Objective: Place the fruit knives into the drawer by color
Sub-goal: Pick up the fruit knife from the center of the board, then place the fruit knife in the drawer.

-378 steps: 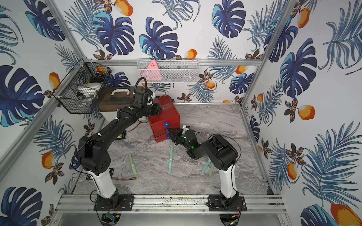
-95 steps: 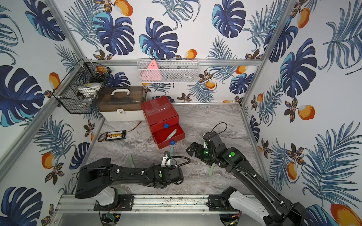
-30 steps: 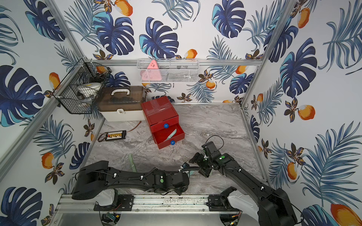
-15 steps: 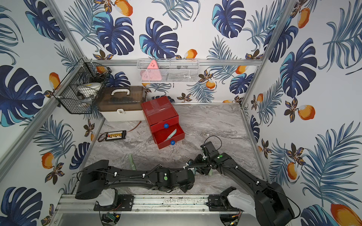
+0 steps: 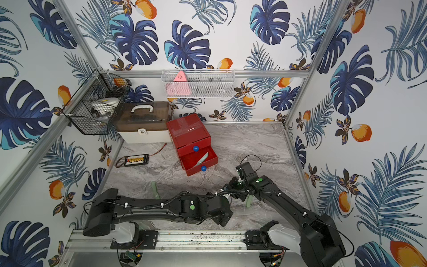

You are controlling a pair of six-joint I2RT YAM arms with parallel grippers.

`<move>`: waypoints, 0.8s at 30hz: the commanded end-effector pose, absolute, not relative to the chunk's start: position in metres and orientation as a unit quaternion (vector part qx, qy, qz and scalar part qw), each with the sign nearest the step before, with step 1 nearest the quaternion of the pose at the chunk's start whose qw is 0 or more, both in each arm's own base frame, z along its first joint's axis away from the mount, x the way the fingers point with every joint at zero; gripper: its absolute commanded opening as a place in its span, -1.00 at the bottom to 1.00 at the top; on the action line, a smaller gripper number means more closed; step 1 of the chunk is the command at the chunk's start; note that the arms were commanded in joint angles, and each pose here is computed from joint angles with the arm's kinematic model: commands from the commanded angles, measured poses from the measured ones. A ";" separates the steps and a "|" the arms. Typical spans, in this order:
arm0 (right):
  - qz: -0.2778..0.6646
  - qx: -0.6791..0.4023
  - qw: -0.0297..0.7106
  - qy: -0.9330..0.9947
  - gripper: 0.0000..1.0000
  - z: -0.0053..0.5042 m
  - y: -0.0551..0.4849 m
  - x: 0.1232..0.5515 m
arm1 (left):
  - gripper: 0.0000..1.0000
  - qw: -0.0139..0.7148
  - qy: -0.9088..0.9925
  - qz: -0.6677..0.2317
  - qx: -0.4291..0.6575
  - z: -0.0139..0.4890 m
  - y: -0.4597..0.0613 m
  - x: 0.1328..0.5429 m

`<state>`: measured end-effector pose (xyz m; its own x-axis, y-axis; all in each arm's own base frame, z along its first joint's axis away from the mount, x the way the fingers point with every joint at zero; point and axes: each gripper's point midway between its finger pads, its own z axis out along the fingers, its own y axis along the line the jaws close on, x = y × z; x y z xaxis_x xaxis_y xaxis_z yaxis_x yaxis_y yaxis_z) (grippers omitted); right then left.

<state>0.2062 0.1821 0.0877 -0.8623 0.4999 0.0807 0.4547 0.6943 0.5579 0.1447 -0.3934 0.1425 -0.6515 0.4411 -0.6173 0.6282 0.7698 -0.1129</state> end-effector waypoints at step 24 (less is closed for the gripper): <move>0.447 0.242 0.113 0.854 -1.00 0.224 0.299 0.361 | 0.98 0.429 0.890 -0.125 0.092 0.309 -0.209 0.302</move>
